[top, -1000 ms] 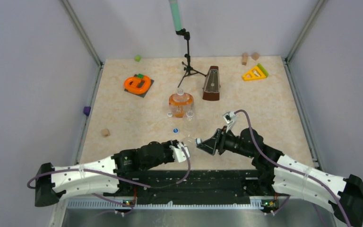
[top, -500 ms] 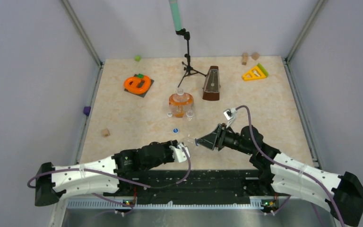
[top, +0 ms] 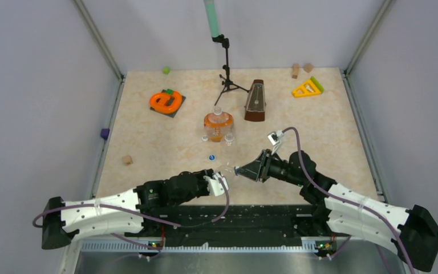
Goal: Unscrew the bottle caps
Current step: Unscrew the bottle cap from the plastic bottle.
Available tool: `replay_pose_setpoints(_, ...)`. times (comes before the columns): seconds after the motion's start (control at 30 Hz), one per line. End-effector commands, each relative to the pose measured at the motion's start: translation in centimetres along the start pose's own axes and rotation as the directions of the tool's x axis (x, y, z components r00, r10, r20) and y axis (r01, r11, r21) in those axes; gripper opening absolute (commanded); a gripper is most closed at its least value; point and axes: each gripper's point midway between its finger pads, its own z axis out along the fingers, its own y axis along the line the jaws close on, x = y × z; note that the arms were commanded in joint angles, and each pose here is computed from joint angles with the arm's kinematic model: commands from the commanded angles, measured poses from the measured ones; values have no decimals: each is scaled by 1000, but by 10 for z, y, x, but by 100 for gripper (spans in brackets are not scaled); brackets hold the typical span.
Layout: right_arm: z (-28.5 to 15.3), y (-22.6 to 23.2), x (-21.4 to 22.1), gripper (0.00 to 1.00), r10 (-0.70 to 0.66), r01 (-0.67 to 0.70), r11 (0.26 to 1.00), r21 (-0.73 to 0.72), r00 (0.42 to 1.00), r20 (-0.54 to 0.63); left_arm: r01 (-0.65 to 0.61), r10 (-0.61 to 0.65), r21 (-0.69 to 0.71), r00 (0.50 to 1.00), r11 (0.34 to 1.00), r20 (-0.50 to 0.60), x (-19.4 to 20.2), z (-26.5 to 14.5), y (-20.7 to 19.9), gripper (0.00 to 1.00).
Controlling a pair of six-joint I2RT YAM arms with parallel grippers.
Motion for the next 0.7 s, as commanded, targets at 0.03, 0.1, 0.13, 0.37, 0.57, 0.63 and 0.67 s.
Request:
replay_pose_setpoints(0.03, 2, 14, -6, 11, -56, 57, 995, -77, 998, 15, 16, -16, 0, 998, 1000, 61, -17, -3, 3, 0)
replay_pose_setpoints(0.1, 2, 16, 0, 0, -110, 108, 988, -109, 994, -15, 75, -79, 59, 993, 995, 84, -24, -5, -7, 0)
replay_pose_setpoints(0.13, 1, 19, 7, 0, -154, 146, 979, -143, 987, -49, 79, -90, 103, 990, 992, 110, -29, -7, -14, 0)
replay_pose_setpoints(0.37, -2, 12, 31, 0, -323, 300, 934, -192, 942, -95, 135, -207, 255, 937, 958, 283, -59, -22, -25, 0)
replay_pose_setpoints(0.57, -9, 19, 36, 0, -448, 425, 850, -311, 894, 0, 196, -302, 335, 905, 921, 301, -60, -24, -24, 0)
replay_pose_setpoints(0.63, -10, 21, 39, 0, -479, 454, 825, -337, 878, 11, 199, -314, 362, 903, 911, 292, -62, -24, -26, 0)
replay_pose_setpoints(0.67, -10, 21, 41, 0, -499, 473, 810, -346, 866, 16, 203, -321, 376, 904, 904, 283, -62, -23, -27, 0)
